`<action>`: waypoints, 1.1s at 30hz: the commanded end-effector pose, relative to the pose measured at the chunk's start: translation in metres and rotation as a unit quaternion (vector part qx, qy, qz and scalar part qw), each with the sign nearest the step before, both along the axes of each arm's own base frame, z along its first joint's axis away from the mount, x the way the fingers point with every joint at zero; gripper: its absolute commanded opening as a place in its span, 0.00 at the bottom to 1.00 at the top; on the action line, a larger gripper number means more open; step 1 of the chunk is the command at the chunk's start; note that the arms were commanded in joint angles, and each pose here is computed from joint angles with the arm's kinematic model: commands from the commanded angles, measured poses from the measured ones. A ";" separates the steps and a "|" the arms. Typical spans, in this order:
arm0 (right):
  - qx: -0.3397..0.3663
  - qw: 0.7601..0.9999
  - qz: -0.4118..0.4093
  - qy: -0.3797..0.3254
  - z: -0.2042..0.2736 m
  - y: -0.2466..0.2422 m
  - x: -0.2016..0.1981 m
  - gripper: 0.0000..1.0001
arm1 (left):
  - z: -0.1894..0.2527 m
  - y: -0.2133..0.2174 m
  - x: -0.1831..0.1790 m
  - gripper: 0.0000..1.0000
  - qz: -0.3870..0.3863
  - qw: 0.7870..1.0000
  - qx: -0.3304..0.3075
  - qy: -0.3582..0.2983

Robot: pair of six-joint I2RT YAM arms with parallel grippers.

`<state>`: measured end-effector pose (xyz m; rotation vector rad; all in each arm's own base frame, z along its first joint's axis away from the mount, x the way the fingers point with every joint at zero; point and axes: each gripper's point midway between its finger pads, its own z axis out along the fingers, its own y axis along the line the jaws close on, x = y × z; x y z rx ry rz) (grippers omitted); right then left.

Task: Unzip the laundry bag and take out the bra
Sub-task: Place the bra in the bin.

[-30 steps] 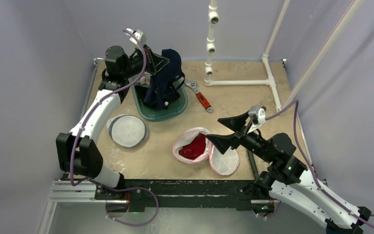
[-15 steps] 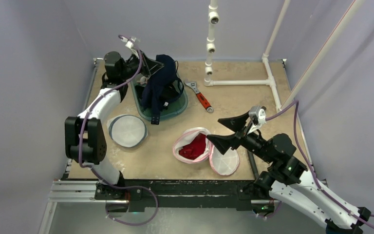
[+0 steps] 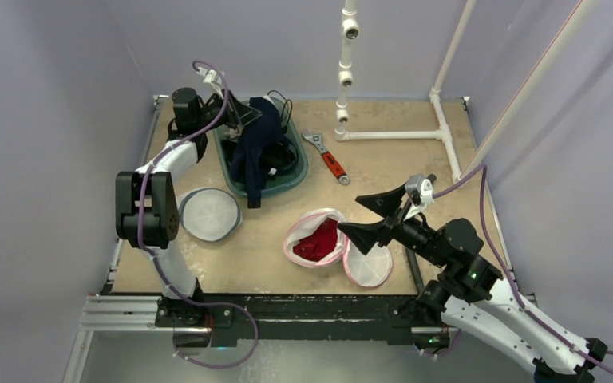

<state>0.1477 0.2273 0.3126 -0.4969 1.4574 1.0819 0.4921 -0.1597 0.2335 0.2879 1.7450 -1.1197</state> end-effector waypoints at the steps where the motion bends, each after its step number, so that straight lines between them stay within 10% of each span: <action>1: 0.016 1.000 0.005 -0.017 0.012 0.000 -0.003 0.96 | 0.077 0.004 -0.004 0.00 -0.008 0.995 -0.004 -0.099; 12: 0.012 1.000 0.010 -0.013 0.008 0.002 -0.003 0.96 | 0.132 -0.002 -0.006 0.00 -0.049 0.986 0.002 -0.162; 25: 0.006 1.000 0.008 -0.009 0.005 0.004 0.000 0.96 | 0.040 -0.009 -0.009 0.00 -0.080 0.995 -0.041 -0.048; 33: 0.011 1.000 0.012 -0.011 0.006 0.003 -0.003 0.96 | -0.013 0.009 0.010 0.00 -0.013 0.998 0.037 0.040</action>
